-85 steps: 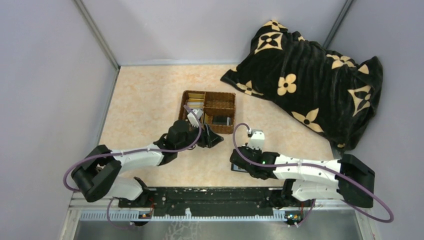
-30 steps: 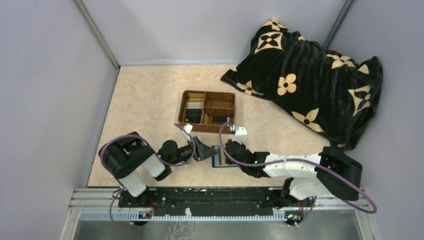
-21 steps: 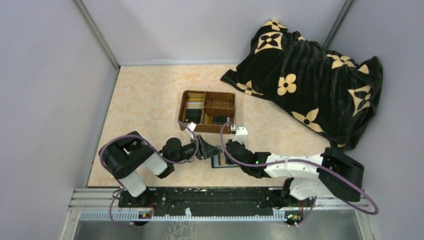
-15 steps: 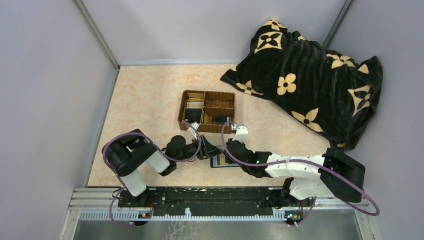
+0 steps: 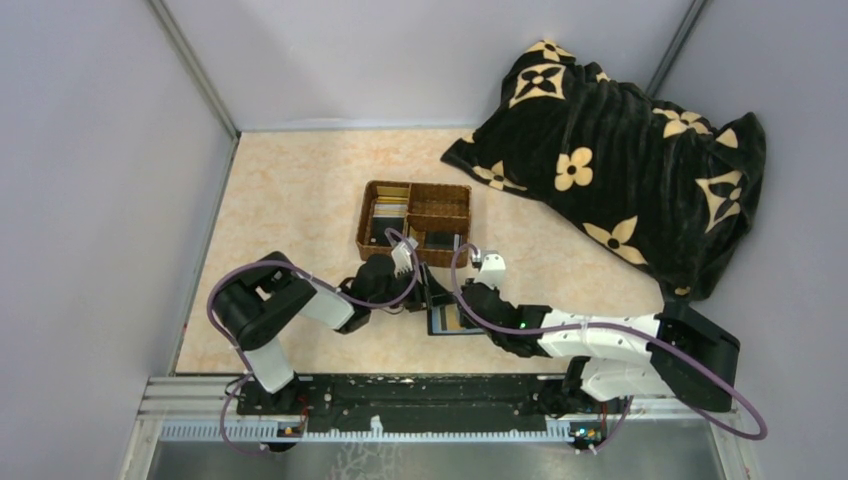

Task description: Take the credit cards out of the card holder

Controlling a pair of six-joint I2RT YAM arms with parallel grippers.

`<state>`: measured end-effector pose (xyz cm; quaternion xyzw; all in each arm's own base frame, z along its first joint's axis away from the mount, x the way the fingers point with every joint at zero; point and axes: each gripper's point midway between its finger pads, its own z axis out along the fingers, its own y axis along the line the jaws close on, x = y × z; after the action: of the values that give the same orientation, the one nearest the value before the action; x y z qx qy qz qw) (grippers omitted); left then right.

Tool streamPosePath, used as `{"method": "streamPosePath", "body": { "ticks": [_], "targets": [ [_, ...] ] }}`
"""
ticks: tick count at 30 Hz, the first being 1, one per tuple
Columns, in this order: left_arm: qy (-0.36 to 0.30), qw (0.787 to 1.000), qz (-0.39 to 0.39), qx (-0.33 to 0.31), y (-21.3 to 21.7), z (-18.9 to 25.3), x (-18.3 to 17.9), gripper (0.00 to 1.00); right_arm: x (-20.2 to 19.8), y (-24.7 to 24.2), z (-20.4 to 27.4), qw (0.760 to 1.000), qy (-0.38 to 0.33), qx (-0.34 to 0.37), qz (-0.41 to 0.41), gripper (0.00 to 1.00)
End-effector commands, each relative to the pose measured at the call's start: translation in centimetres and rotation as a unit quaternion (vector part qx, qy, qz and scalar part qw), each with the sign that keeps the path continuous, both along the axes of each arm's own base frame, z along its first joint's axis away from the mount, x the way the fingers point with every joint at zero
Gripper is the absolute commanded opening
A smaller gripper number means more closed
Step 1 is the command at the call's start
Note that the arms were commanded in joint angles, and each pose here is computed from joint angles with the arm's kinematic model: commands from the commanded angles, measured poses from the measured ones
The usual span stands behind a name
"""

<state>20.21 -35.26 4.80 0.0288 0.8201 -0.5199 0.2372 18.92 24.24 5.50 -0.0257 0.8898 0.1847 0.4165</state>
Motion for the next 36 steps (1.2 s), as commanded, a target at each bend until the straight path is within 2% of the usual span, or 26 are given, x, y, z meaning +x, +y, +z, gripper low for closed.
{"method": "streamPosePath", "body": {
  "ticks": [1,3,7,10,21,36],
  "targets": [
    [0.027,0.997,-0.005,0.065,0.8,-2.9,-0.5,0.62,0.3,0.7,2.1,0.999,-0.014,0.048,-0.011,0.0],
    [0.028,0.997,-0.007,0.069,0.7,-3.0,-0.5,0.62,0.3,0.4,2.0,0.999,-0.014,0.049,-0.016,0.02],
    [0.031,0.997,-0.012,0.075,0.5,-3.2,-0.4,0.62,0.3,-1.0,1.9,0.998,-0.012,0.041,-0.044,0.21],
    [0.029,0.997,-0.018,0.074,0.1,-3.0,-0.3,0.62,0.3,-2.3,2.0,0.997,-0.015,0.034,-0.065,0.26],
    [0.013,0.997,-0.053,0.048,-2.3,-0.7,0.2,0.62,0.1,-6.1,3.2,0.992,-0.04,0.04,-0.116,0.28],
    [-0.007,0.995,-0.099,0.016,-4.8,2.4,-0.7,0.63,-0.1,-7.8,3.2,0.989,-0.047,0.032,-0.134,0.28]
  ]
}}
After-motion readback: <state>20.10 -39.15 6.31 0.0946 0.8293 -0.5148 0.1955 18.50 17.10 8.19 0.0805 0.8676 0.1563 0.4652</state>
